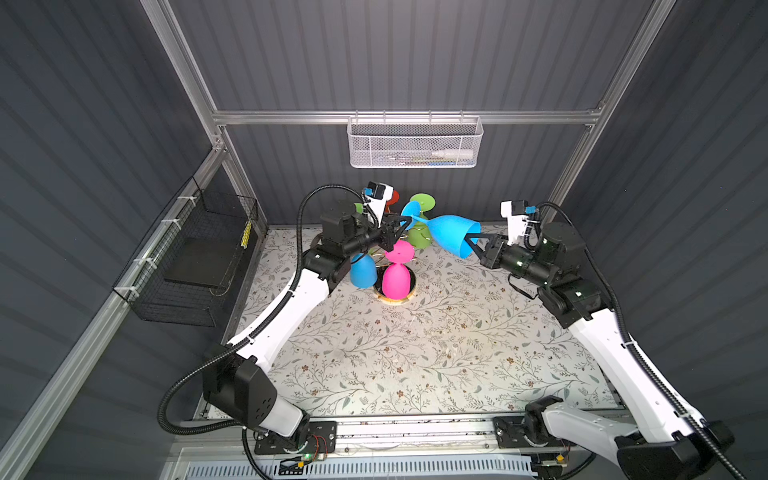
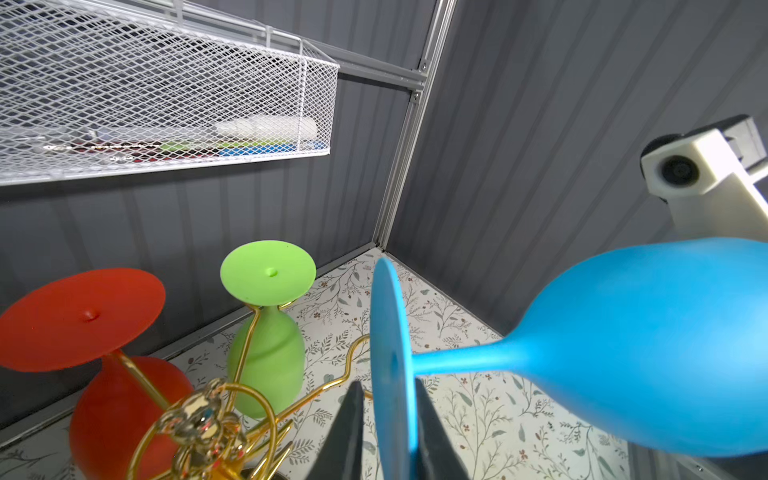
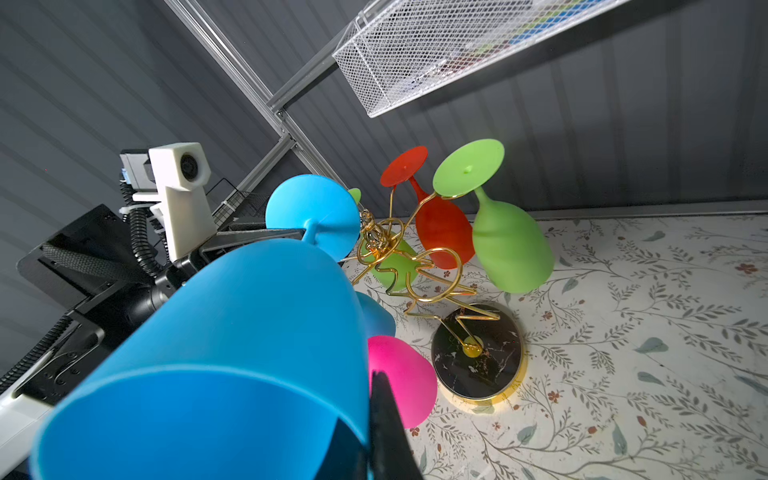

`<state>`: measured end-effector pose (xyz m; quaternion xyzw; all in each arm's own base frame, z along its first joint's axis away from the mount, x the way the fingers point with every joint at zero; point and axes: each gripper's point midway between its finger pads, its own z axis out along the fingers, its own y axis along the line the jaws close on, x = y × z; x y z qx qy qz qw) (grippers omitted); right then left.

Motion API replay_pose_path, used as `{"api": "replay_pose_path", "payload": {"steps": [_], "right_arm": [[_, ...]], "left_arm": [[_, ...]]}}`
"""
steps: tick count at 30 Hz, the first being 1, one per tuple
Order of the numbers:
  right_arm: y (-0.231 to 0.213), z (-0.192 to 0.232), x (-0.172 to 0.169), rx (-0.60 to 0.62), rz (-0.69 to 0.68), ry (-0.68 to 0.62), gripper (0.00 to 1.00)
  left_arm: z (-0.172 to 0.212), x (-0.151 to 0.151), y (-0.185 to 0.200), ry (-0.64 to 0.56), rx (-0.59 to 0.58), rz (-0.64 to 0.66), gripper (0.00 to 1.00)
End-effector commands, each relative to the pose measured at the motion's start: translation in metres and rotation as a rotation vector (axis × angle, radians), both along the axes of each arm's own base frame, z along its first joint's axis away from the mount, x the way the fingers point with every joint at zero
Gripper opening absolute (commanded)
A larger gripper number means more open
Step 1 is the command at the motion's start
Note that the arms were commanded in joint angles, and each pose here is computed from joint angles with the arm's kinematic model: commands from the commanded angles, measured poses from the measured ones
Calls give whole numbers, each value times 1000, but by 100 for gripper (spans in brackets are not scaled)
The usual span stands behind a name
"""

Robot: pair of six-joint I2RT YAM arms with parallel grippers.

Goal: Take the wine glass off the wine glass rack

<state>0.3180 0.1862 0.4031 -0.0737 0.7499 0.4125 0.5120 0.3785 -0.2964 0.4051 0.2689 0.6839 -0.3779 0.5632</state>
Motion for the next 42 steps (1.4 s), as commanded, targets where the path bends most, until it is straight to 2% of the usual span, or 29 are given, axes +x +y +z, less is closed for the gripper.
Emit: {"api": "replay_pose_path", "payload": {"steps": [1,4,6,8,10,14,21,26,32,36,42], "right_arm": [[-11,35,-17,-10,-29,-108,0],[-17,37,-21,-23,-53,-117,0],[-21,37,-23,-36,-71,-120,0],[-27,37,-26,-52,-91,-123,0],[-39,37,-27,-92,-151,-129,0],[-68,26,-31,-247,-280,-105,0],[-116,-3,-42,-518,-446,12,0],[-126,-25,-34,-657,-455,130,0],[-109,-53,8,-787,-362,277,0],[-104,-73,42,-861,-338,345,0],[-97,-101,86,-847,-270,437,0]], "left_arm": [[9,-3,15,-36,9,68,36],[19,0,25,-64,4,132,60],[5,3,32,-44,25,180,75],[6,5,41,-54,37,230,78],[7,8,55,-61,52,306,87],[7,10,91,-92,93,490,99],[20,-13,139,-187,125,668,100],[23,-24,167,-224,152,779,100],[18,-28,184,-239,226,848,100],[11,-32,179,-224,286,791,100],[8,-41,191,-244,341,827,100]]}}
